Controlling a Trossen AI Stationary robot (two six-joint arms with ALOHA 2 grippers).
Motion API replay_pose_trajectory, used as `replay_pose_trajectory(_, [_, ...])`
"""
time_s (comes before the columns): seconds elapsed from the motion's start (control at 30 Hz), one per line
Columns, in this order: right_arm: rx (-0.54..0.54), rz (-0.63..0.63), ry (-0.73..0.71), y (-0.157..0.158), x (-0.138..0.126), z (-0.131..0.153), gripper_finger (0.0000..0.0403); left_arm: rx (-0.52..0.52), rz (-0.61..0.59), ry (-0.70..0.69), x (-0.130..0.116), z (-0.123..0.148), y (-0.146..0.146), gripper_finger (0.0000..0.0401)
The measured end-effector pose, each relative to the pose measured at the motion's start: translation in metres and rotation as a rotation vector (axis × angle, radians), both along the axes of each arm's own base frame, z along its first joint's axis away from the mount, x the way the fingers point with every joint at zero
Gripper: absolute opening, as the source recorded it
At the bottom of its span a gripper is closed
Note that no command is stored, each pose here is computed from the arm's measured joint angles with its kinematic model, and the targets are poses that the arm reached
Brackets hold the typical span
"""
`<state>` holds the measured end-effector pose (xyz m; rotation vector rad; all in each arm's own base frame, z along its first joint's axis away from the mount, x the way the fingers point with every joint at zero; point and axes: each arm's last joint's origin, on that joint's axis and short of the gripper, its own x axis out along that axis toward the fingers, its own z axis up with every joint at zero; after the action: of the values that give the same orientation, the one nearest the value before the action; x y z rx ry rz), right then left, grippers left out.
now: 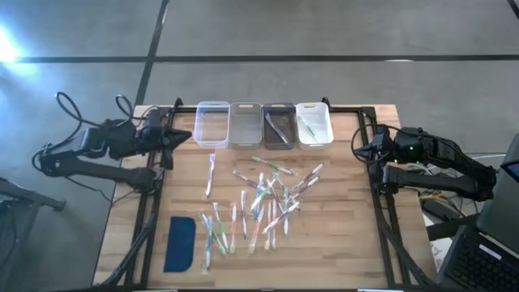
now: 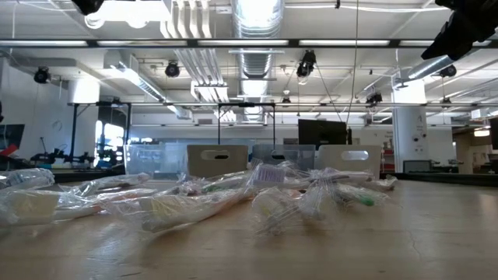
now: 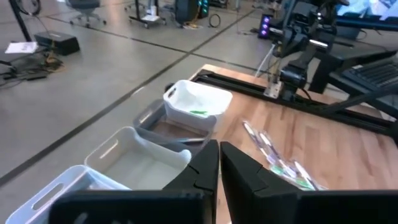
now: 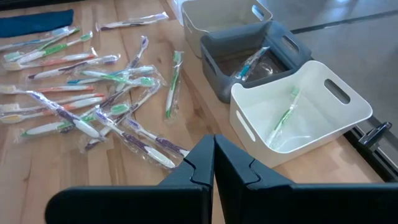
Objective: Pick & Place Toothbrushes
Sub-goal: Put the purple toothbrush into the gray bin
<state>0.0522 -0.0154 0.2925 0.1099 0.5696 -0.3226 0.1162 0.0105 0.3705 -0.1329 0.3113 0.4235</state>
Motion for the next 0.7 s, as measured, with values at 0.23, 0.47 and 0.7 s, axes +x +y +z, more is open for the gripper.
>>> replay_pose_trajectory(0.23, [0.0, 0.0, 0.0, 0.0, 0.0, 0.0, 0.0008, -0.057, -0.028, 0.023, 0.012, -0.002, -0.001, 0.008])
replay_pose_trajectory(0.47, [0.0, 0.0, 0.0, 0.0, 0.0, 0.0, 0.0008, -0.136, 0.005, 0.036, 0.019, -0.007, -0.001, 0.0164])
replay_pose_trajectory(0.7, [0.0, 0.0, 0.0, 0.0, 0.0, 0.0, 0.0008, -0.16, 0.02, 0.041, 0.023, -0.009, -0.001, 0.0218])
